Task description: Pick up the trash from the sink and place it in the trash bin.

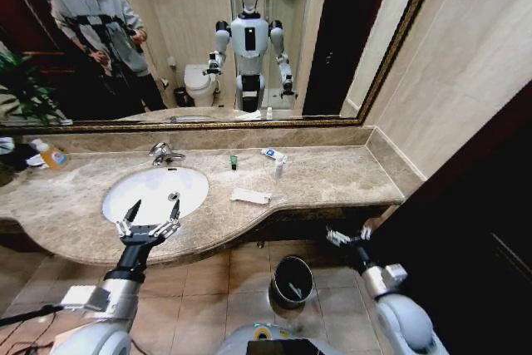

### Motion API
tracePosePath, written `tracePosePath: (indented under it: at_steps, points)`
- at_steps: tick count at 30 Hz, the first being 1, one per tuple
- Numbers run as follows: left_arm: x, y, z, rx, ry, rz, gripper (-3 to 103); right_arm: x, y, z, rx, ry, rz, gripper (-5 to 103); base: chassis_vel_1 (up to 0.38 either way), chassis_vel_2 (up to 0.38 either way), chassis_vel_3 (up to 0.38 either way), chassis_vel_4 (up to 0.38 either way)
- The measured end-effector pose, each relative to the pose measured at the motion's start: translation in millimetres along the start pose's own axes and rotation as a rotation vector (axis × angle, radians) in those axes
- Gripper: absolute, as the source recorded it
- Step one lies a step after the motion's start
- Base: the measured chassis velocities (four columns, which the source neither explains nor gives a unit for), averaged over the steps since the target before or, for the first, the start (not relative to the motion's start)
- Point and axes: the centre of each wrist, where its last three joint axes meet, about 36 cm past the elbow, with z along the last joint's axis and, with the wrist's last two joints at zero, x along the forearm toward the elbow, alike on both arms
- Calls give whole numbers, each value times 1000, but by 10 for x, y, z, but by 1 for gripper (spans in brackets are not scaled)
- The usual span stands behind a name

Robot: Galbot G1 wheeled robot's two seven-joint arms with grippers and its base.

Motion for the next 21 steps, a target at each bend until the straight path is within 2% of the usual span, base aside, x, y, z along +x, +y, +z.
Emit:
tracePosePath:
  at_steps: [2,4,6,9,14,21]
  points:
    - [0,0,0,0,0,0,100,-126,-4,-13,13,-6,-24,100,0,0,0,0]
    - [0,0,0,0,0,0,100,-378,-34,-44,63,-25,-56,100,0,0,0,0]
    - [0,0,0,0,0,0,100,-454,-35,-64,72,-29,-63,100,0,0,0,0]
    - [0,0,0,0,0,0,100,-829,-80,-89,105,-28,-103,100,0,0,0,0]
    - [0,0,0,0,0,0,100,-1117,-99,29,112,-6,-126,100,0,0,0,0]
    - [0,0,0,0,0,0,100,-1613,75,304,95,58,-193,100,0,0,0,0]
